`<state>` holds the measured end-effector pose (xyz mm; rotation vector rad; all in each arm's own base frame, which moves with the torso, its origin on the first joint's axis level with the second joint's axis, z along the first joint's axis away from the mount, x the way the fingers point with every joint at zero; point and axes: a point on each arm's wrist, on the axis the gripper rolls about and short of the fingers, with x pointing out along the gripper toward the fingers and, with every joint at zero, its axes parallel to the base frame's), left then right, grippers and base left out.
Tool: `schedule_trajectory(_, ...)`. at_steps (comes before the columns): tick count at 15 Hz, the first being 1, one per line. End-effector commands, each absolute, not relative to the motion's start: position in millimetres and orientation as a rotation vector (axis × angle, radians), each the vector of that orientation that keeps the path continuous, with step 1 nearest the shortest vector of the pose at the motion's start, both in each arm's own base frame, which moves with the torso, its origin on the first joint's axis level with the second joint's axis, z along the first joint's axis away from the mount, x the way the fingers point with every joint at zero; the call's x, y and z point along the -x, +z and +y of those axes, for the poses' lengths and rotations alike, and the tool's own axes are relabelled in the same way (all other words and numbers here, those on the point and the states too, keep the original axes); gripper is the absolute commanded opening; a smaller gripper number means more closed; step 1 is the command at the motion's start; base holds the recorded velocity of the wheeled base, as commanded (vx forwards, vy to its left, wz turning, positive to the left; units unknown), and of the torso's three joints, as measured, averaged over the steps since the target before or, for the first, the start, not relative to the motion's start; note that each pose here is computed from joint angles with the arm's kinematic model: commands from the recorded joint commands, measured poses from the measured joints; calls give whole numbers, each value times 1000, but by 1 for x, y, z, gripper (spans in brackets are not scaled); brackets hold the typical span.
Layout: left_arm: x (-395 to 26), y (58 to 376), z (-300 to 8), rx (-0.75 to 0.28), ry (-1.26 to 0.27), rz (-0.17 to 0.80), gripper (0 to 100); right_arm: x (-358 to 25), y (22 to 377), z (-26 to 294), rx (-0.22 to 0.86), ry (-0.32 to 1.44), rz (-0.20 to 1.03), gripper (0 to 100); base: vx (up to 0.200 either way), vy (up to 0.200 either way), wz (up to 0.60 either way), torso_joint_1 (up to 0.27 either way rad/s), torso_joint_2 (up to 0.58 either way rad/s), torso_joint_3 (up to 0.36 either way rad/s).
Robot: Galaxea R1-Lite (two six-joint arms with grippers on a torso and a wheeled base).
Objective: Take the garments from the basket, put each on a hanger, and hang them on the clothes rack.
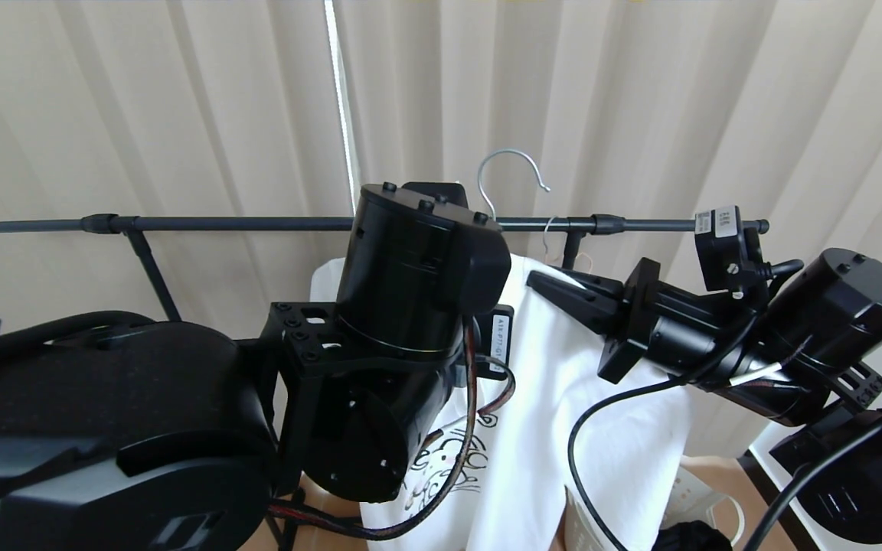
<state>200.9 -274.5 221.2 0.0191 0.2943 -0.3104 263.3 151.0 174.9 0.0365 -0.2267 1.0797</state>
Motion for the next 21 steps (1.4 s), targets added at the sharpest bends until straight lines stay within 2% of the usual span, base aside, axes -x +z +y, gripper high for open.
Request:
schedule_trajectory(1,-203,218,-277,-26,-309,300,0,-262,176,151,-37,1081,-227,0,0,0,0,0,0,0)
schedule_trajectory(2,-203,219,-277,-25,-309,299,0,-262,176,151,-37,1081,-229,0,0,0,0,0,0,0)
schedule_trajectory(3,-203,218,-277,-26,-309,300,100,-261,176,150,-37,1081,-227,0,0,0,0,0,0,0)
schedule_trajectory(16,-196,225,-267,-19,-309,289,100,-260,181,148,-34,1076,-246,0,0,0,0,0,0,0)
schedule_trajectory(21,-179,242,-226,-70,-301,247,100,-262,181,146,-42,1068,-243,0,0,0,0,0,0,0)
